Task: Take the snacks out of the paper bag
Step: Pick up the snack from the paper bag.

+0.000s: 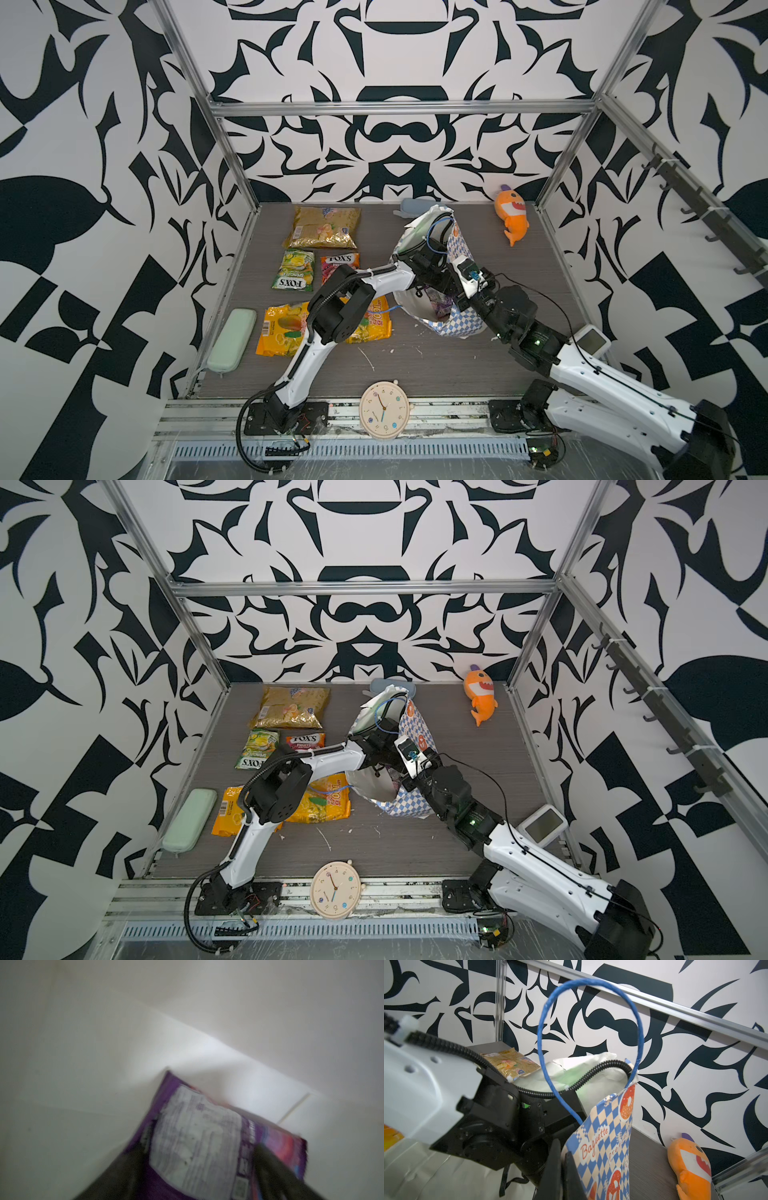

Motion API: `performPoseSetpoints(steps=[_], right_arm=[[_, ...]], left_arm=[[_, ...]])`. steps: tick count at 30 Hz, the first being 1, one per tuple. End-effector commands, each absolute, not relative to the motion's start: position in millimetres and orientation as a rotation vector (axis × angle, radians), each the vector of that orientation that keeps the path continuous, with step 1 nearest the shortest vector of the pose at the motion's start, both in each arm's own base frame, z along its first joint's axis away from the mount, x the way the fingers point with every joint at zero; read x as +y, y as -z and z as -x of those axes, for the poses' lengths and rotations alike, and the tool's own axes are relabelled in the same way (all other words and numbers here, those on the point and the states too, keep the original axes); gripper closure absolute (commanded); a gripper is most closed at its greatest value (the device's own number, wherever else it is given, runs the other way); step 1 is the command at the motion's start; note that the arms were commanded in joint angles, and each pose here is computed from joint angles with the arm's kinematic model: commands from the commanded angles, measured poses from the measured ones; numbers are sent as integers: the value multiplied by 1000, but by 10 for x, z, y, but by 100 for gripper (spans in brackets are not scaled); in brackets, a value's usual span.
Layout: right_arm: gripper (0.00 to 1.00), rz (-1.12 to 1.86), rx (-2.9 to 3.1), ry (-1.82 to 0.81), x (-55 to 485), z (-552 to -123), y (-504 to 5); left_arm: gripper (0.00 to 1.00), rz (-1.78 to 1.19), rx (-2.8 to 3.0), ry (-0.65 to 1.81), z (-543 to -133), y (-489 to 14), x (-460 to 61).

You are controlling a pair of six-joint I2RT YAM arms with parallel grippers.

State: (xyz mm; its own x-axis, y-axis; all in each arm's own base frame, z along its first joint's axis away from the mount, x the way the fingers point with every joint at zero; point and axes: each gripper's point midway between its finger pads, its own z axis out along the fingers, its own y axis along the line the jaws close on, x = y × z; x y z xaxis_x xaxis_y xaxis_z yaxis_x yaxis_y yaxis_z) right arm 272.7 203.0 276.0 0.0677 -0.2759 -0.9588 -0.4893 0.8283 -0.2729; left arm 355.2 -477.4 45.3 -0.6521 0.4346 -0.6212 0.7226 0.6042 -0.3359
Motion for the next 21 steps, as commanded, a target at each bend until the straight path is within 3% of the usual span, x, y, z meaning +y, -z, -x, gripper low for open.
performPoseSetpoints(steps=[1, 15, 18, 21], right_arm=[[100, 557, 1458, -191, 1963, -2732, -2971], [100, 469, 1453, -140, 1697, -2764, -3018], [100, 442, 1458, -121, 1605, -2779, -3030], [100, 410, 1461, -101, 1519, -2789, -3049]], left_arm=[[27, -955, 2463, 796, -3352, -127, -4737], [91, -933, 2394, 772, -3391, -414, -4598], [100, -900, 2350, 808, -3447, -681, -4579], [100, -884, 2282, 812, -3488, -1004, -4560]])
